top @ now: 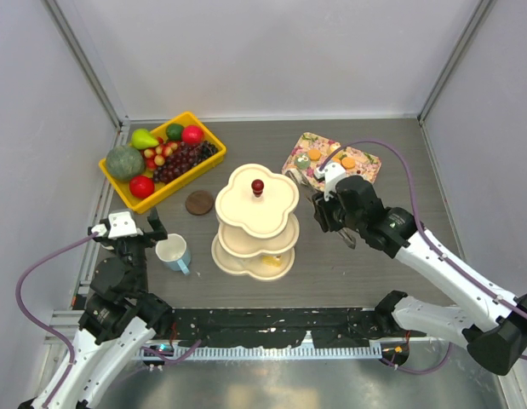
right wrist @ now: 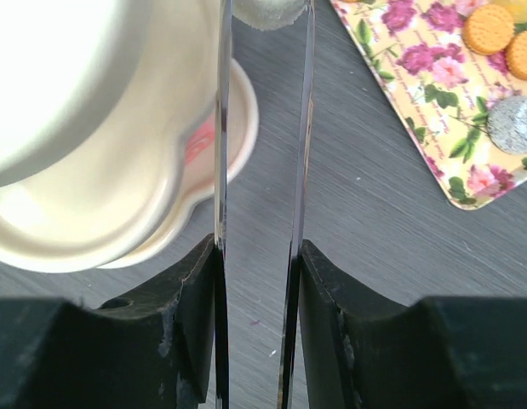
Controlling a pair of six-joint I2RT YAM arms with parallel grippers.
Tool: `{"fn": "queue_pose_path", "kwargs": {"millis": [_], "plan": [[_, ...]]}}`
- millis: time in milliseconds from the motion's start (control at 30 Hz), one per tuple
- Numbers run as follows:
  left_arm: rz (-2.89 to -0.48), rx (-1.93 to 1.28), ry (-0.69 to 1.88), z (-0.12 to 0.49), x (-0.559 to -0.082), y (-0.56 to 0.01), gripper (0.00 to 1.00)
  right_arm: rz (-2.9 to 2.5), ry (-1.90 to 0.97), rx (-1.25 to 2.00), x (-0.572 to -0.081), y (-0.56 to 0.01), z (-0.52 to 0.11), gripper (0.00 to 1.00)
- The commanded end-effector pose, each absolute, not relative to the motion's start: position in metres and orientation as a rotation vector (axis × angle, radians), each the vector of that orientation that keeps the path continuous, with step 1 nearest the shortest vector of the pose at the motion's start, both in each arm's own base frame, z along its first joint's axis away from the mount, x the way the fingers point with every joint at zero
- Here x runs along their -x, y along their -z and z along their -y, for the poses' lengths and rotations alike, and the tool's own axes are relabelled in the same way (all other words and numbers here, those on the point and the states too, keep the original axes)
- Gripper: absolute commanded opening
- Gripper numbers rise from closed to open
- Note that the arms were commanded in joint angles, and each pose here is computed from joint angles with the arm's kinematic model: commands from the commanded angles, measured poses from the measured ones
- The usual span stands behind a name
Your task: Serve the afternoon tea
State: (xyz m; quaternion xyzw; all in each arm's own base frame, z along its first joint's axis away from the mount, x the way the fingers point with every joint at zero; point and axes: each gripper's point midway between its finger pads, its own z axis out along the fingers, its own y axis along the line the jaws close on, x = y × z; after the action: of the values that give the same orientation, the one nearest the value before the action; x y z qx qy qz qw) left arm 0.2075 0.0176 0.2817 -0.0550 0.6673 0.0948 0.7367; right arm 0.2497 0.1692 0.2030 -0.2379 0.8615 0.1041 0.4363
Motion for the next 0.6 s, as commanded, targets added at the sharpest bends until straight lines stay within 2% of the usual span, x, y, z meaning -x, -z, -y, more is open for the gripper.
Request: {"fn": "queue_pose_path", "kwargs": {"millis": [0, 567], "plan": [[-1.429, 0.158, -0.187, -0.020, -0.206, -0.294, 0.99, -2.050, -0.307, 0.631, -0.249, -0.219, -0.189, 0.42], [-1.430, 0.154, -0.182, -0.019, -0.206, -0.293, 0.99, -2.061, -0.388, 0.803, -0.229, -0.203, -0.224, 0.44]]}}
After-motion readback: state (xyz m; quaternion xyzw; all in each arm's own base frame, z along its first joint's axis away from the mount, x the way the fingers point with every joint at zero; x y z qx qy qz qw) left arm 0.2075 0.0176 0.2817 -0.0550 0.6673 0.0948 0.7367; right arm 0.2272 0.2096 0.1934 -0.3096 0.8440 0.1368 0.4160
